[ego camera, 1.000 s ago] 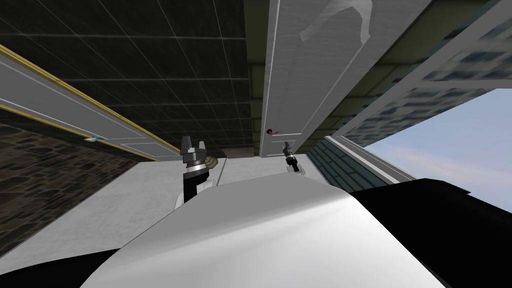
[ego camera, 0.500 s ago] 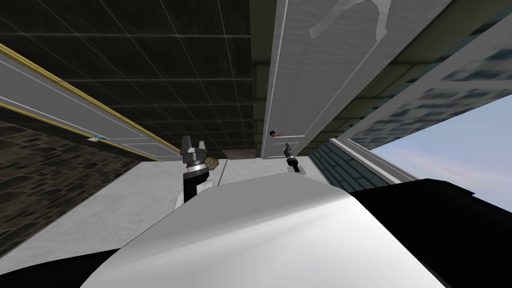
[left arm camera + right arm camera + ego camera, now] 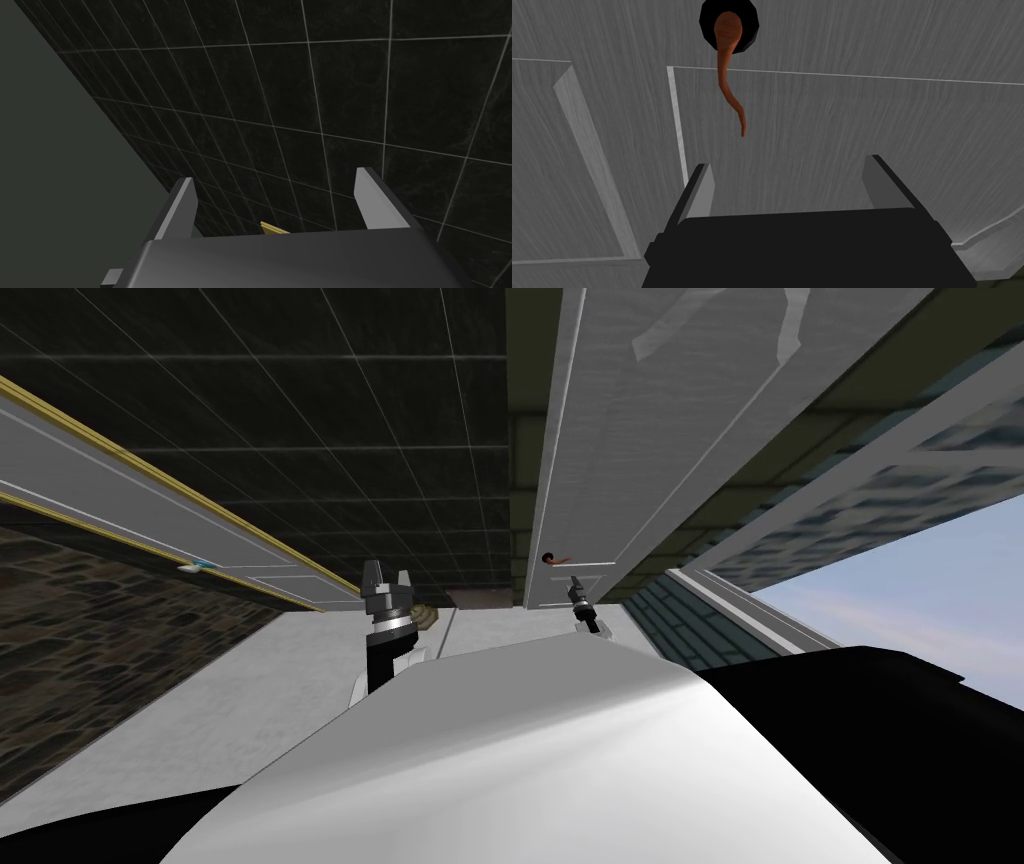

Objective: Pull the door open

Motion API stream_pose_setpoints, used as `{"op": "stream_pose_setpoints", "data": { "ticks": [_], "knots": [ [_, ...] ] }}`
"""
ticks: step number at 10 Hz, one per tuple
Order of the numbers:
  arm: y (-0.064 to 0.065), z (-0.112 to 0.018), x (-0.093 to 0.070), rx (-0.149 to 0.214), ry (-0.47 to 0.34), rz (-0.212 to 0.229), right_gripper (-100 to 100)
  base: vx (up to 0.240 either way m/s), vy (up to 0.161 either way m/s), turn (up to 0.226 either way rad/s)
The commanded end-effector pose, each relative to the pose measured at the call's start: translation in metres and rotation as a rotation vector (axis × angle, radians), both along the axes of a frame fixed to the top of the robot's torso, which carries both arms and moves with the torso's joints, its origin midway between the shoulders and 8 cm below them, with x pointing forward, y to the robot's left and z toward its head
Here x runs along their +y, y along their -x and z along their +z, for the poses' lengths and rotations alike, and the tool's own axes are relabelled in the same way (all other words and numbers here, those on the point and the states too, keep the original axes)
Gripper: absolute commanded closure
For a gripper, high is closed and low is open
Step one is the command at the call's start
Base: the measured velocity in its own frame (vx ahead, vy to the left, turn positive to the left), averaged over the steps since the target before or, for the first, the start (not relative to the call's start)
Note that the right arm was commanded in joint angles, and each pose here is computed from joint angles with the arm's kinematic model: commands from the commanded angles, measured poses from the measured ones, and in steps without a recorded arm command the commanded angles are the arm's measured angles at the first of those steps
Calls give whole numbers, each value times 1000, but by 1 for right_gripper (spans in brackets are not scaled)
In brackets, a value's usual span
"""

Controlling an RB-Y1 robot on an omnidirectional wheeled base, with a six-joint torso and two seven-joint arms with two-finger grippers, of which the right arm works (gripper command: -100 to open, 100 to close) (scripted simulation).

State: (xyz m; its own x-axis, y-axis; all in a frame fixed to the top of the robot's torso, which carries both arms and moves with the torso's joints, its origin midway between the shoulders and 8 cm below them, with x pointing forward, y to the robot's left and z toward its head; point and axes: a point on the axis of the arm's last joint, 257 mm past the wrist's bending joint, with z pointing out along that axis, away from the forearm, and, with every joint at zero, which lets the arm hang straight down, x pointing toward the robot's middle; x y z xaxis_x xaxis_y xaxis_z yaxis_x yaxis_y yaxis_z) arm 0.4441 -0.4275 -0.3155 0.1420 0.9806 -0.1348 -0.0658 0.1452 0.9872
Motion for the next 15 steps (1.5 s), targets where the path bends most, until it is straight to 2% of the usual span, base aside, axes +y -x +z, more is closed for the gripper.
{"op": "stream_pose_setpoints", "data": {
  "ticks": [1,8,9,15],
  "knots": [
    [1,-6,-5,13,-7,-6,-100,90,23,30],
    [9,-37,-24,75,-43,-36,-100,139,8,33],
    [8,-35,-23,71,-40,-34,-100,63,-5,7],
    [14,-39,-40,75,-43,-72,-100,181,-37,61]
  ]
}}
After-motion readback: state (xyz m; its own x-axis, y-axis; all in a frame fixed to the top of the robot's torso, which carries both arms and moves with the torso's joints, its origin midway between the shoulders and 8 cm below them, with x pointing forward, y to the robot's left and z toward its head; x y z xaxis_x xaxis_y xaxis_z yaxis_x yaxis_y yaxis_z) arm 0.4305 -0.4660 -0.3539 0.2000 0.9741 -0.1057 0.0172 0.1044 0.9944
